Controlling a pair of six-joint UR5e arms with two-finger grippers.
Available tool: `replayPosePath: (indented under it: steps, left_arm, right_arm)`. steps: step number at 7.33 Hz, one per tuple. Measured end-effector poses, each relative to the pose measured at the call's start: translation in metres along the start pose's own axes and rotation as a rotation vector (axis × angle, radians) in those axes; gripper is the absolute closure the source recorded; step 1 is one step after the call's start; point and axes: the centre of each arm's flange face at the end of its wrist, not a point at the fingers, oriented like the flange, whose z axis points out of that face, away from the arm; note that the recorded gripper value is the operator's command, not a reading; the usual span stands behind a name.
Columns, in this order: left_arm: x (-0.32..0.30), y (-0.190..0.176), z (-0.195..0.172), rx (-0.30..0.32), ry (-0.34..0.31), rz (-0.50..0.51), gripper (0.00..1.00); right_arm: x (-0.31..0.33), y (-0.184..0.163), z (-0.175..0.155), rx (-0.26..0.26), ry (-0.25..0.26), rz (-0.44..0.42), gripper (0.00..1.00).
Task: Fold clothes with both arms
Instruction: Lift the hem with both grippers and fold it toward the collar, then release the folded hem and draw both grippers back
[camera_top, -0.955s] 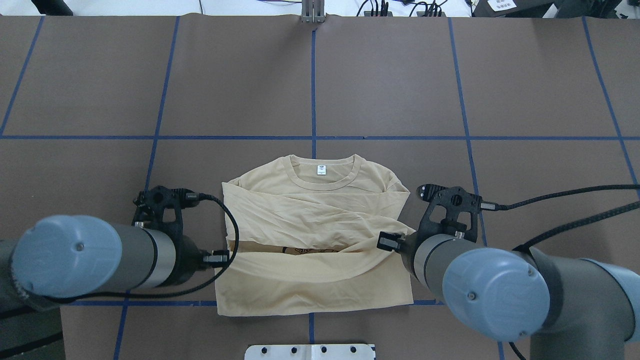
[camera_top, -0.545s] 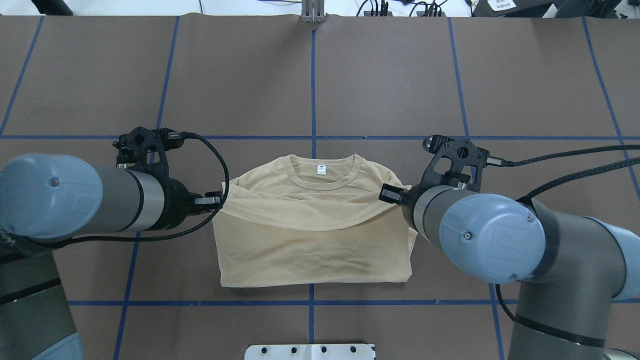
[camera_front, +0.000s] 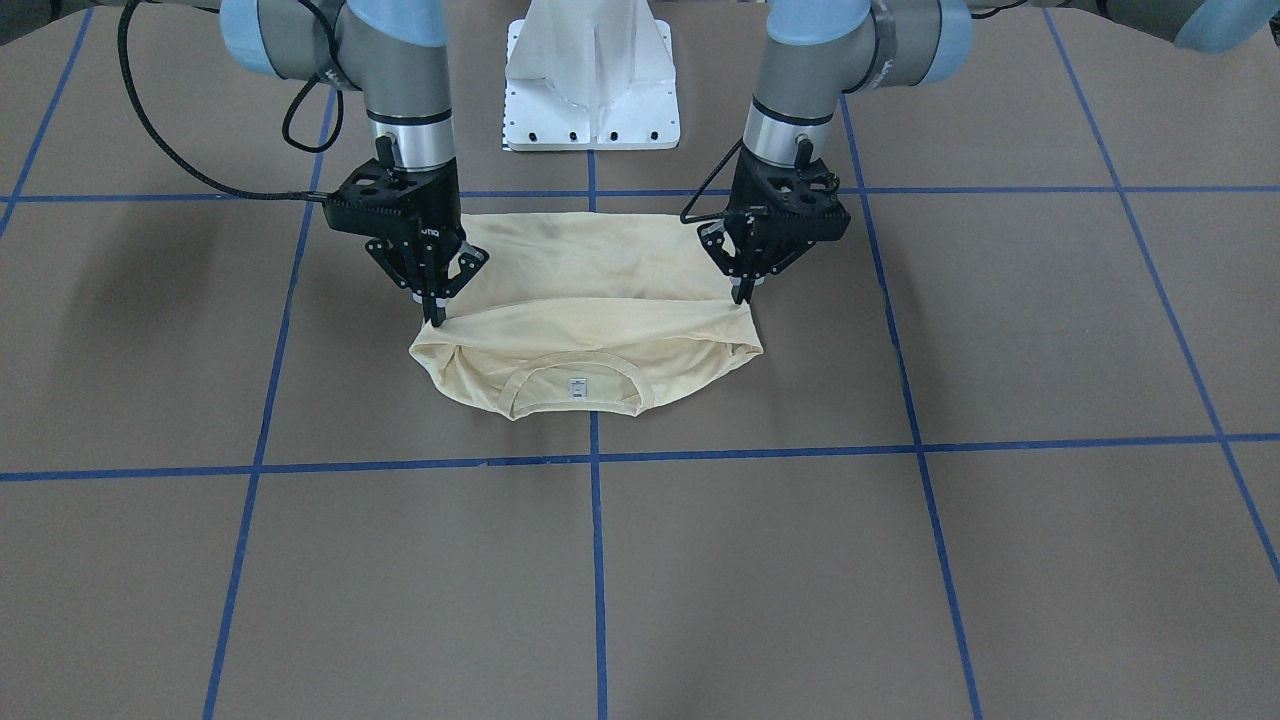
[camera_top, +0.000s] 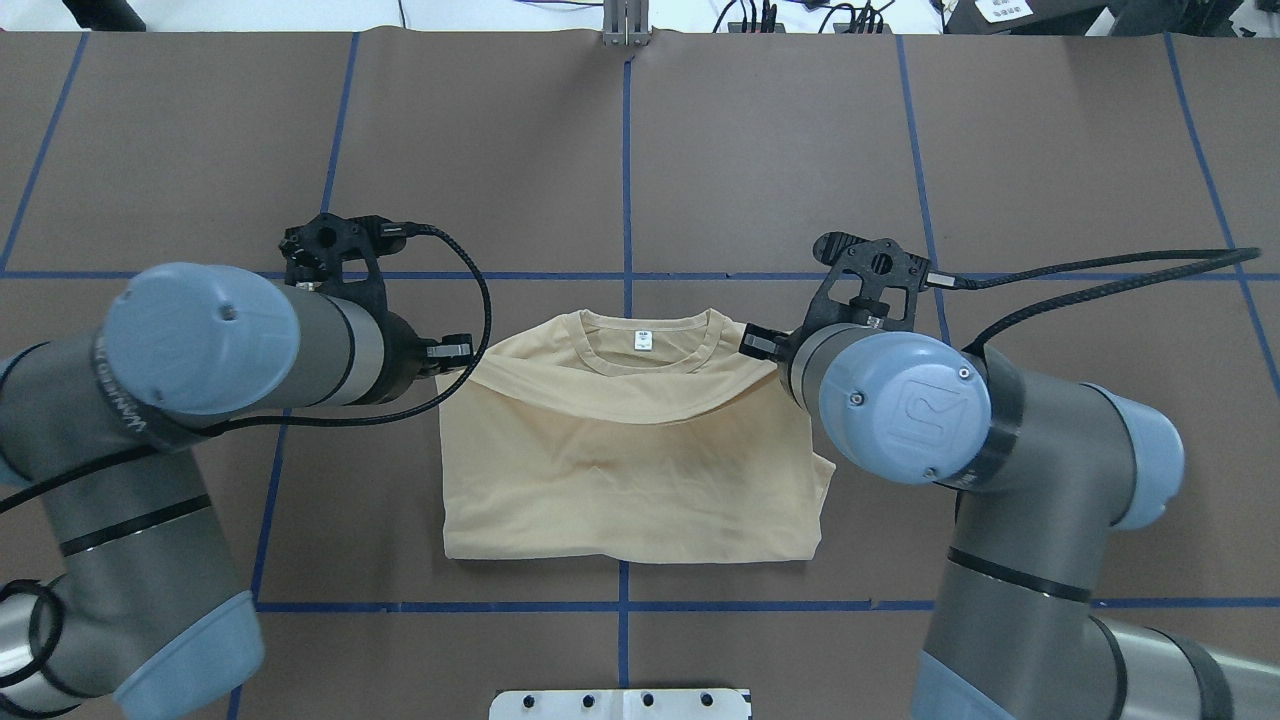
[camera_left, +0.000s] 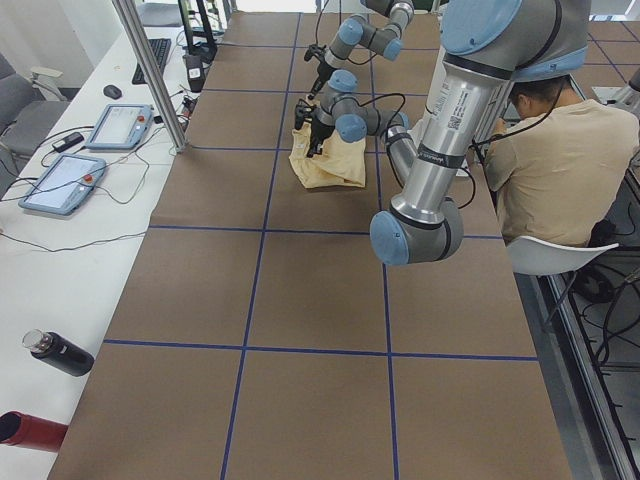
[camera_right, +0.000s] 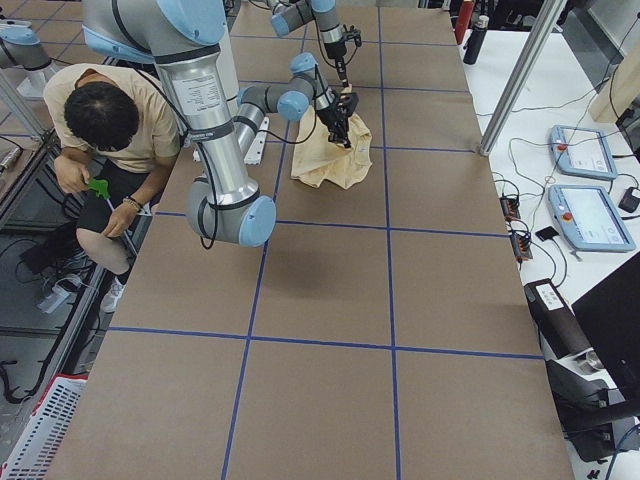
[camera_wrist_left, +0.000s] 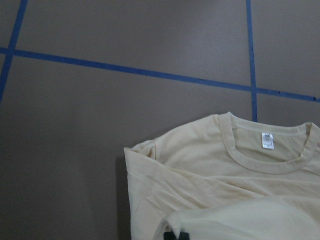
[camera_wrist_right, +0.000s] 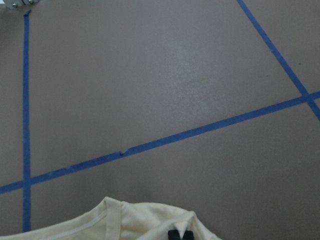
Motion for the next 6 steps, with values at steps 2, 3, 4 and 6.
replayPosePath:
  steps: [2, 3, 4, 6]
  left_arm:
    - [-0.009, -0.011, 0.044, 0.029, -0.026, 0.026, 1.00]
    - [-0.014, -0.012, 0.057, 0.028, -0.043, 0.031, 1.00]
    - [-0.018, -0.011, 0.066, 0.025, -0.057, 0.033, 1.00]
    - [-0.021, -0.012, 0.072, 0.022, -0.070, 0.057, 0.00]
  right_arm:
    - [0.007, -0.006, 0.033, 0.010, 0.043, -0.018, 1.00]
    - [0.009, -0.005, 0.045, 0.009, 0.064, -0.024, 1.00]
    - [0.010, -0.004, 0.051, 0.008, 0.076, -0.027, 0.77]
    - [0.010, -0.005, 0.057, 0.008, 0.084, -0.028, 0.00]
